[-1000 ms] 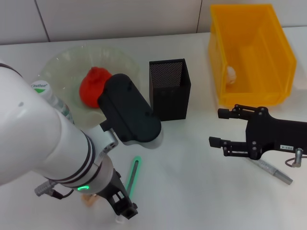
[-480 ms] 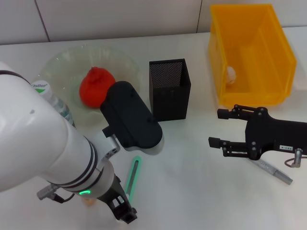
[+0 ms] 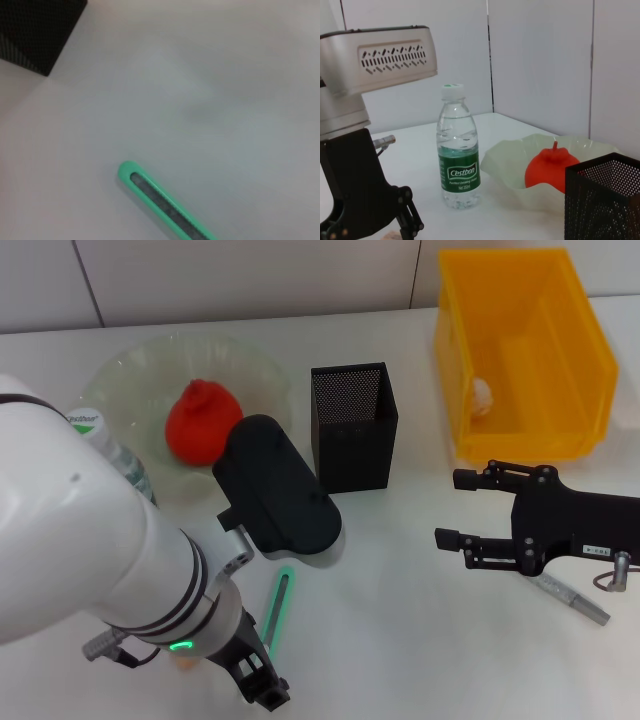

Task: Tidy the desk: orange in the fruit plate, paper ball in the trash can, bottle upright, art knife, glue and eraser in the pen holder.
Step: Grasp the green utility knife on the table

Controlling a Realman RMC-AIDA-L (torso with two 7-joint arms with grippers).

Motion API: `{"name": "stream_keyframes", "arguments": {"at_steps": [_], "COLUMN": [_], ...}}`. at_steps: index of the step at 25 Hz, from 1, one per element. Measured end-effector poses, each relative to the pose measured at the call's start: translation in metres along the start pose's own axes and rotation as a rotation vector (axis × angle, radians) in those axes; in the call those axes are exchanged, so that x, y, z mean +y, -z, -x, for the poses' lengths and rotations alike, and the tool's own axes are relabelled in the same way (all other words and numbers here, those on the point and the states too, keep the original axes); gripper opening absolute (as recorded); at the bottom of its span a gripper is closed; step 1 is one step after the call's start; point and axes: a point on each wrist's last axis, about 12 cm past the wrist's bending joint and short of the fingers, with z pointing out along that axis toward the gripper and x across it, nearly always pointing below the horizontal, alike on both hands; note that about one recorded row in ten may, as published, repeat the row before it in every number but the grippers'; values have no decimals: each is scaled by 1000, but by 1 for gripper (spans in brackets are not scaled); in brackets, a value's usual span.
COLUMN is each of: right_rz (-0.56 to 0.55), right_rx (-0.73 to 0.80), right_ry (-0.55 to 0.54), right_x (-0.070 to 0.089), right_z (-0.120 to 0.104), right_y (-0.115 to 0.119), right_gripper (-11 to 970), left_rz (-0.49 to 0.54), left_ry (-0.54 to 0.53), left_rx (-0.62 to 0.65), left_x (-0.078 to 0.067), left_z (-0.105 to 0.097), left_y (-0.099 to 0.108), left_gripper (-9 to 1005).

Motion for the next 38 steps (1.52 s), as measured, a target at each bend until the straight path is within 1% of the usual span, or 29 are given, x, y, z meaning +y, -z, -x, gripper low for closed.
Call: {"name": "stream_keyframes", "arguments": {"at_steps": [11,21,37,38], "right_rz": [0,-1,-8,-9], "right_rx": [0,0,2,3], "right_ry": [2,2,2,2], "right_x": [0,0,-1,-1], "right_z": [0,0,-1,0], "right_y": [0,0,0,0], "right_gripper": [769,768,769,769], "left_rz": [-25,-17,-20,-19], "left_ry": [-3,-2,8,7], "left_rx": [4,16,35,35], "left_x": [-2,2,5,5], "left_z": [2,3,1,1], "left_y": [-2,-6,-11,-11], "left_gripper": [645,645,614,600]}}
